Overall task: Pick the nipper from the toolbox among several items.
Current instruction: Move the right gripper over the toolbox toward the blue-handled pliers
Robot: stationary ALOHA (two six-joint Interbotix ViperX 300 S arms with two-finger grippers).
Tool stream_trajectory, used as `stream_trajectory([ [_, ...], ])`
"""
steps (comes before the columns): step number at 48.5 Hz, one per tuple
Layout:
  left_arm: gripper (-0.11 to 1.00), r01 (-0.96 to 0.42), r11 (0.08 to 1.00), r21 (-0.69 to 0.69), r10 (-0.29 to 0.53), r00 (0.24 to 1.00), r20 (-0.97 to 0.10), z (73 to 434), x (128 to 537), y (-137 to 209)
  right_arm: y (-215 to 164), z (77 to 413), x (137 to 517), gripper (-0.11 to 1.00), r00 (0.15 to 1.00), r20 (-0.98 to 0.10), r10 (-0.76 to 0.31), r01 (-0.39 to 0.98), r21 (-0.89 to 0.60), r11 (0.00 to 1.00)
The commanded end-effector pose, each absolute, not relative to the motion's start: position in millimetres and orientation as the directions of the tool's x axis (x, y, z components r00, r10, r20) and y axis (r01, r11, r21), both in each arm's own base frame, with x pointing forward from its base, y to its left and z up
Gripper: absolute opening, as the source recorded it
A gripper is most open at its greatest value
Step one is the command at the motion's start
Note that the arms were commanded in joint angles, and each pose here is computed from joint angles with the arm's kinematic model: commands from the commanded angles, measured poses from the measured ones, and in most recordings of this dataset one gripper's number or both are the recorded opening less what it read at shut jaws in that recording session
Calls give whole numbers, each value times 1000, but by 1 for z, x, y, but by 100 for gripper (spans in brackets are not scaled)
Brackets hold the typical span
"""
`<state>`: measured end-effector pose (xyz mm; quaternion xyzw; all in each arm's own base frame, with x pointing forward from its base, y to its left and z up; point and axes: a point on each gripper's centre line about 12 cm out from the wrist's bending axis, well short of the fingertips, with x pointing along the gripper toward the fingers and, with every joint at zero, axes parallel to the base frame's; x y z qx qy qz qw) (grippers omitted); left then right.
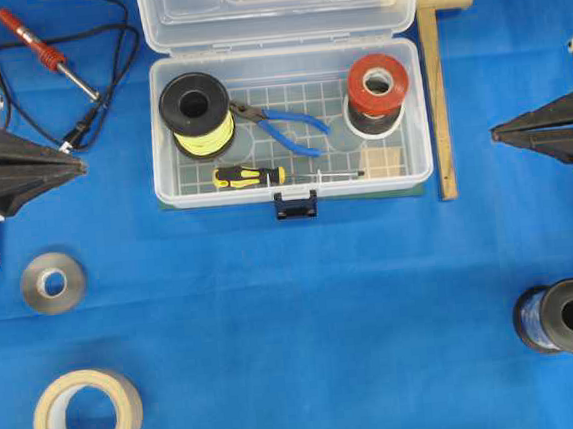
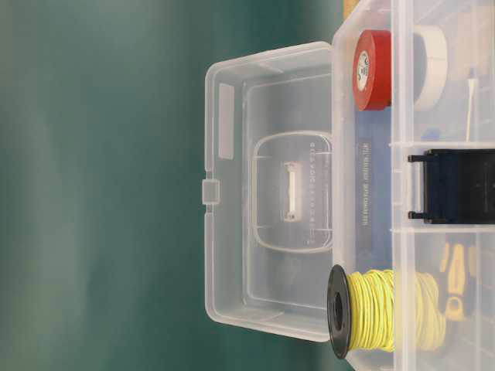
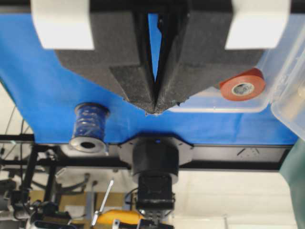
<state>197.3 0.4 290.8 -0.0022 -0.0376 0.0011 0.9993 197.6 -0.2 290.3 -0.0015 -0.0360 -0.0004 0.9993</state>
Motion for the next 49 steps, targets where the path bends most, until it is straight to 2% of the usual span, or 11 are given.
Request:
stream_trajectory([
  [1, 0, -10, 999, -31, 12, 997, 83, 295, 200, 2, -1, 302, 201, 0, 995, 101, -3, 3, -2, 1000],
  [7, 0, -9, 999, -36, 12, 997, 79, 295, 201, 2, -9, 308, 211, 0, 998, 44, -45, 45, 8, 999],
  [16, 0, -9, 999, -37, 12, 997, 79, 294, 201, 2, -39, 310, 238, 0, 978, -133, -161, 167, 36, 985],
  [32, 0, -9, 999, -39, 12, 997, 79, 294, 201, 2, -88, 285, 318, 3, 861, -451, -236, 275, 22, 961],
  [36, 0, -9, 999, -39, 12, 997, 81, 294, 201, 2, -101, 270, 338, 20, 808, -540, -236, 289, 14, 957],
  [45, 0, -9, 999, -41, 12, 997, 79, 294, 201, 2, -115, 238, 373, 75, 694, -685, -220, 274, -31, 961],
  [47, 0, -11, 999, -42, 14, 997, 78, 294, 201, 2, -118, 229, 379, 82, 671, -709, -217, 275, -34, 961],
  [49, 0, -11, 999, -42, 14, 997, 79, 294, 201, 2, -121, 219, 386, 83, 648, -731, -212, 274, -36, 961],
])
